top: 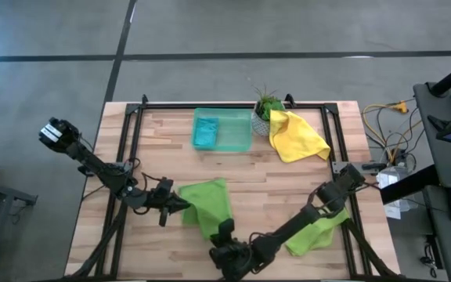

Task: Fold microfiber towels
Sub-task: Fold the green microfiber towel

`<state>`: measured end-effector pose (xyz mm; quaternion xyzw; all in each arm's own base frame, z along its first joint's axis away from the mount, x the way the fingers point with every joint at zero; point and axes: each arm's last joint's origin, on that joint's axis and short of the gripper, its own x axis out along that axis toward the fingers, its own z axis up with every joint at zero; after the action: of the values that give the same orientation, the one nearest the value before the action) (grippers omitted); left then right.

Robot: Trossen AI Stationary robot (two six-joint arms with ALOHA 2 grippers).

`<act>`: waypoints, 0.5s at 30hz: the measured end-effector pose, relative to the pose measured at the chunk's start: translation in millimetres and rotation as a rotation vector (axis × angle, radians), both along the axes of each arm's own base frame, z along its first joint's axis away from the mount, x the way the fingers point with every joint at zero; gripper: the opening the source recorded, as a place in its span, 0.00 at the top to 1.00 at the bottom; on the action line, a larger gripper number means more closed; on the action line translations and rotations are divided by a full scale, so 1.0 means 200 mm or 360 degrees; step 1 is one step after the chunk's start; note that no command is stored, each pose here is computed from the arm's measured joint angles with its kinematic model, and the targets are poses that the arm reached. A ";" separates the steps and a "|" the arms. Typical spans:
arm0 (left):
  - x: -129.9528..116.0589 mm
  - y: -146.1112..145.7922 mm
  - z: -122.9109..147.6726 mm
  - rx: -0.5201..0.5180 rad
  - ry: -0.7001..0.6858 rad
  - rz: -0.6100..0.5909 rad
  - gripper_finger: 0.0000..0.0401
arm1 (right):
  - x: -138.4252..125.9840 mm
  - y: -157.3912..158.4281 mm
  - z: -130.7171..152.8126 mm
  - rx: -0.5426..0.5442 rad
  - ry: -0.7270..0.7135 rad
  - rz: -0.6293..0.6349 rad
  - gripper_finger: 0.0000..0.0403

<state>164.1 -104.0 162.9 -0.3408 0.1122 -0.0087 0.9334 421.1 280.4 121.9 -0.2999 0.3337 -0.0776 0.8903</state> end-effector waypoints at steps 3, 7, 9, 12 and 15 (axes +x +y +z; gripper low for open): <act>0.00 0.00 -0.01 0.0002 0.0006 0.0000 1.00 | 0.01 -0.01 0.00 0.0032 -0.0013 -0.0034 0.94; 0.00 0.00 -0.01 0.0000 0.0006 0.0001 1.00 | 0.01 -0.01 0.00 0.0114 0.0017 -0.0002 0.97; 0.00 0.00 -0.01 0.0000 0.0006 0.0001 1.00 | 0.01 0.00 -0.01 0.0172 0.0064 0.0058 0.95; 0.00 0.00 -0.01 0.0000 0.0006 0.0001 1.00 | 0.00 0.01 -0.02 0.0212 0.0069 0.0056 0.89; 0.00 0.00 -0.01 0.0001 0.0007 0.0001 1.00 | 0.00 0.01 -0.01 0.0225 0.0061 0.0056 0.82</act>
<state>163.4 -103.5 161.5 -0.3405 0.1141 -0.0078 0.9333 421.7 281.8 118.9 -0.2436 0.3502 -0.0326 0.9039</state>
